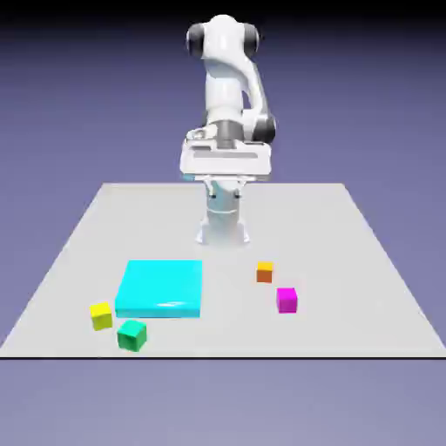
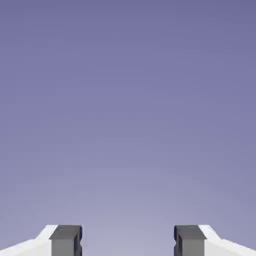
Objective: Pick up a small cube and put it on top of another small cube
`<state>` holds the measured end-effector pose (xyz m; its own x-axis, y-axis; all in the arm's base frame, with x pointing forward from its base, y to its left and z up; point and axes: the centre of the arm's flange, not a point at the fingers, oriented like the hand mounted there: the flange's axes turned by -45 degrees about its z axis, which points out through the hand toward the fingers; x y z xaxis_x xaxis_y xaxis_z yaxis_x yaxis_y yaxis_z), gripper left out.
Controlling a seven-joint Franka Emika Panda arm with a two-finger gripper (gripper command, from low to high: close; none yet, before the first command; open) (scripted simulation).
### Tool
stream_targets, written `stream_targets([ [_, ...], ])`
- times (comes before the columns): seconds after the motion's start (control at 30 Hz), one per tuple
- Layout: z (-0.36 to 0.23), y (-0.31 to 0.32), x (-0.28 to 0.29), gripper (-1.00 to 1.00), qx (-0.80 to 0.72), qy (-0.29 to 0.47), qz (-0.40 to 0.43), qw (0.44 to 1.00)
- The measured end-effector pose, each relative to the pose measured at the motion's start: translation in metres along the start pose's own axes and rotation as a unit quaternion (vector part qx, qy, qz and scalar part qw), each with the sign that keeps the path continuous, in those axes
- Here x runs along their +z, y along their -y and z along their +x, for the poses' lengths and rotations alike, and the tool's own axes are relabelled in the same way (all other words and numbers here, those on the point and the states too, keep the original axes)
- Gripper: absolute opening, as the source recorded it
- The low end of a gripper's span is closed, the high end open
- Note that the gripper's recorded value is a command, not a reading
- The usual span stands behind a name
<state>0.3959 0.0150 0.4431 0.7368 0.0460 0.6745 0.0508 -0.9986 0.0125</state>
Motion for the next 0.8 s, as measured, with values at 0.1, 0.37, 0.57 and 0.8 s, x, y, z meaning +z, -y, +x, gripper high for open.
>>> stream_targets([
  [0.1, -0.016, 0.027, 0.038, 0.0, 0.008, 0.07, 0.019, 0.997],
  [0.37, -0.085, 0.103, 0.124, 0.0, 0.015, 0.259, 0.035, 0.965],
  [0.57, -0.159, 0.158, 0.169, 0.0, 0.007, 0.392, 0.012, 0.92],
  [0.8, -0.207, 0.167, 0.208, 0.0, 0.005, 0.414, 0.005, 0.91],
])
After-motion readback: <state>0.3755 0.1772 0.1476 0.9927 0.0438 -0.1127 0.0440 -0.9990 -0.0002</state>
